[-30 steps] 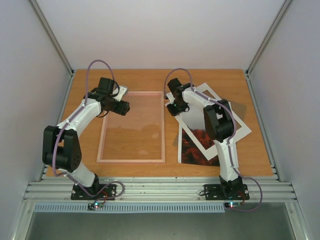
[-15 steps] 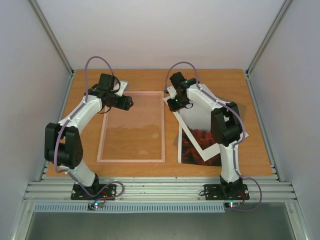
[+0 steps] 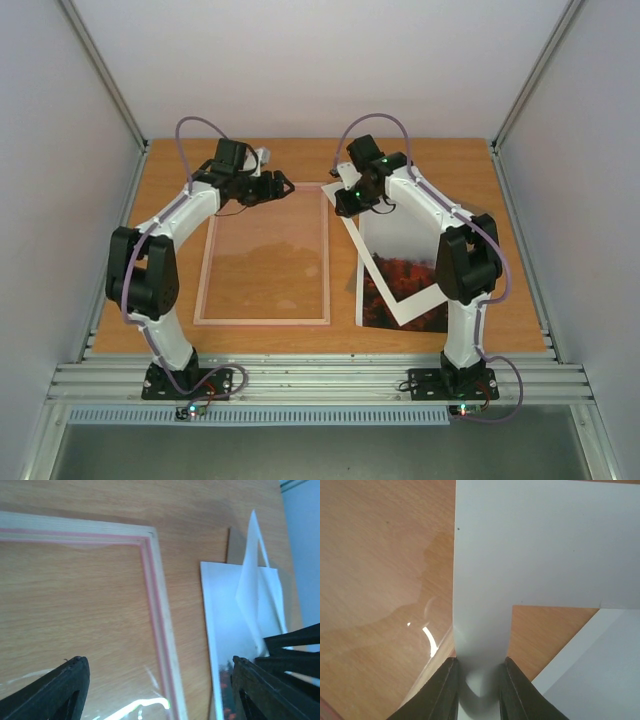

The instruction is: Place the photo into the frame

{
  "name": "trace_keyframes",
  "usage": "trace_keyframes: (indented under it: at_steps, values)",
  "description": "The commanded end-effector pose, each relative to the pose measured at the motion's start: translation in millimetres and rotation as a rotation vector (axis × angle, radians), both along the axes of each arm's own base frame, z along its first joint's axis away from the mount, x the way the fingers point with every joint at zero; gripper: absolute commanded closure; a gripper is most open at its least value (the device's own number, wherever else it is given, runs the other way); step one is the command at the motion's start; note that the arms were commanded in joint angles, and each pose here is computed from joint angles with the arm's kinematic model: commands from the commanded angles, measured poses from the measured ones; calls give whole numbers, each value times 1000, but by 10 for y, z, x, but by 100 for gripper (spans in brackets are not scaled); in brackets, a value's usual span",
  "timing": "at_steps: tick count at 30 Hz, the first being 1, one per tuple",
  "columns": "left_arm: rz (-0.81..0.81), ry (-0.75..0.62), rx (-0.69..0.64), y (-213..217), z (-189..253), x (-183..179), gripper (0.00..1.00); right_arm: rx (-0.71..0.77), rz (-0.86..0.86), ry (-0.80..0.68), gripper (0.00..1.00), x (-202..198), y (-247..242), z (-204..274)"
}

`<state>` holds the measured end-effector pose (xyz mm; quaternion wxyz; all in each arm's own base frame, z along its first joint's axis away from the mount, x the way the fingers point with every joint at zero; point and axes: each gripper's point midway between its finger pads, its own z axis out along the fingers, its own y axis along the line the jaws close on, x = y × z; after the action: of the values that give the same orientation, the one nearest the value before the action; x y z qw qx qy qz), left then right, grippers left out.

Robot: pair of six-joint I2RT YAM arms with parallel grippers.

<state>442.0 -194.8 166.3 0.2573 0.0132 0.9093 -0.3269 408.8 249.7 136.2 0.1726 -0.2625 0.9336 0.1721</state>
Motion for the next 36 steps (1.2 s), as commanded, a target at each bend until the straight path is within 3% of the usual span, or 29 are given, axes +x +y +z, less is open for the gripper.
trace_keyframes:
  at_steps: [1,11,22,27,32,36]
  values:
    - [22,1,-140,-311,152,151,22,60,-12,-9,77,-63,51,166]
    - [1,59,-219,-792,16,234,23,77,-11,-3,77,-132,83,229]
    - [-33,91,-283,-1197,-88,215,35,79,7,5,76,-238,128,237]
    - [-57,94,-257,-1231,-91,120,53,84,15,6,75,-239,144,253]
    - [-109,85,-130,-1048,-68,-88,96,107,48,7,68,-276,176,342]
    - [-179,86,-45,-838,-76,-288,100,170,114,34,53,-436,204,483]
